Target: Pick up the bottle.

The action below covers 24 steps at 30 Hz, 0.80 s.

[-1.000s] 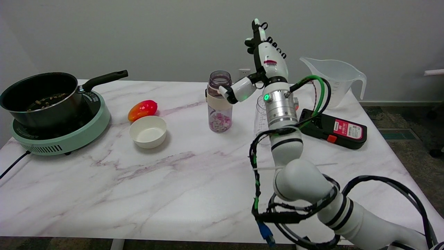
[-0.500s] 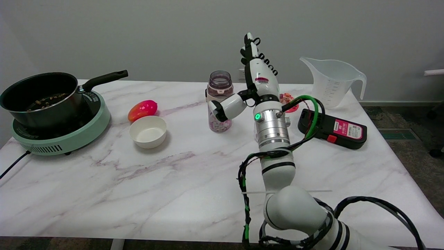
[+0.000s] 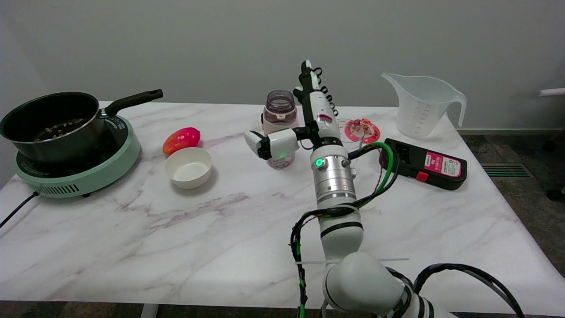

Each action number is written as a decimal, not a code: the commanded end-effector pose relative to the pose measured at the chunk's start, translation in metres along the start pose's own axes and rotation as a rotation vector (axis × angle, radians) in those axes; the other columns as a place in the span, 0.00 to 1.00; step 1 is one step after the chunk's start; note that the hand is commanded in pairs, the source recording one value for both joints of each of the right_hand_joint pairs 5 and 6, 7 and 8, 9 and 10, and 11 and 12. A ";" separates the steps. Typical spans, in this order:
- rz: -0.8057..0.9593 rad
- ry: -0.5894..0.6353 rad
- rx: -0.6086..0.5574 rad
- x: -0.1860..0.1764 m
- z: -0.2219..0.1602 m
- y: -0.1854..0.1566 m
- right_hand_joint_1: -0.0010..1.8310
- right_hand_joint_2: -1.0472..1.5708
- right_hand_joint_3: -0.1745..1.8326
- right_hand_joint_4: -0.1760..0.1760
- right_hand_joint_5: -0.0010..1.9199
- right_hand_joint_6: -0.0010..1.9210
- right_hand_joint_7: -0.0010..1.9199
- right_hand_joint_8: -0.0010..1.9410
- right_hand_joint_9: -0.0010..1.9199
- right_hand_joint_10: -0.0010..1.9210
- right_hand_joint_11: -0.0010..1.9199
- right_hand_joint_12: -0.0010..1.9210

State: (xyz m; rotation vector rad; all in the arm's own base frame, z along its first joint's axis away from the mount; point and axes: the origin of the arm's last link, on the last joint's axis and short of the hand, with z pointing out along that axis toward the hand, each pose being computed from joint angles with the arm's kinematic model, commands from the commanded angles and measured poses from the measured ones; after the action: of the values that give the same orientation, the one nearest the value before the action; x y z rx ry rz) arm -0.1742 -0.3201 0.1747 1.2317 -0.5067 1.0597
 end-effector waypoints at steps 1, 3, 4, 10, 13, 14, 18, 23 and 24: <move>0.207 -0.034 -0.074 -0.024 -0.022 0.007 0.61 0.29 0.76 0.50 0.00 0.00 0.07 0.07 0.16 0.16 0.17 0.17; 0.227 -0.038 -0.078 -0.025 -0.023 0.008 0.61 0.29 0.76 0.50 0.00 0.00 0.07 0.07 0.16 0.16 0.16 0.16; 0.237 -0.039 -0.080 -0.026 -0.024 0.009 0.61 0.29 0.76 0.50 0.00 0.00 0.07 0.07 0.16 0.16 0.16 0.16; 0.281 -0.036 -0.094 -0.026 -0.025 0.014 0.61 0.29 0.76 0.50 0.00 0.00 0.06 0.06 0.16 0.16 0.16 0.16; 0.314 -0.038 -0.105 -0.027 -0.026 0.017 0.61 0.29 0.76 0.50 0.00 0.00 0.06 0.06 0.15 0.15 0.16 0.16; 0.315 -0.039 -0.108 -0.028 -0.026 0.019 0.61 0.29 0.77 0.50 0.00 0.00 0.07 0.06 0.15 0.15 0.16 0.16; 0.334 -0.035 -0.136 -0.030 -0.027 0.026 0.61 0.29 0.77 0.50 0.00 0.00 0.07 0.07 0.15 0.15 0.16 0.16; 0.361 -0.045 -0.175 -0.036 -0.025 0.038 0.61 0.29 0.77 0.50 0.00 0.00 0.07 0.07 0.15 0.15 0.16 0.16; 0.369 -0.049 -0.182 -0.037 -0.024 0.040 0.61 0.29 0.77 0.50 0.00 0.00 0.07 0.07 0.15 0.15 0.16 0.16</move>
State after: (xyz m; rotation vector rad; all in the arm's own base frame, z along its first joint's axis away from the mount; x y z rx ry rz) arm -0.2035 -0.3097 0.1566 1.1252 -0.7449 1.2181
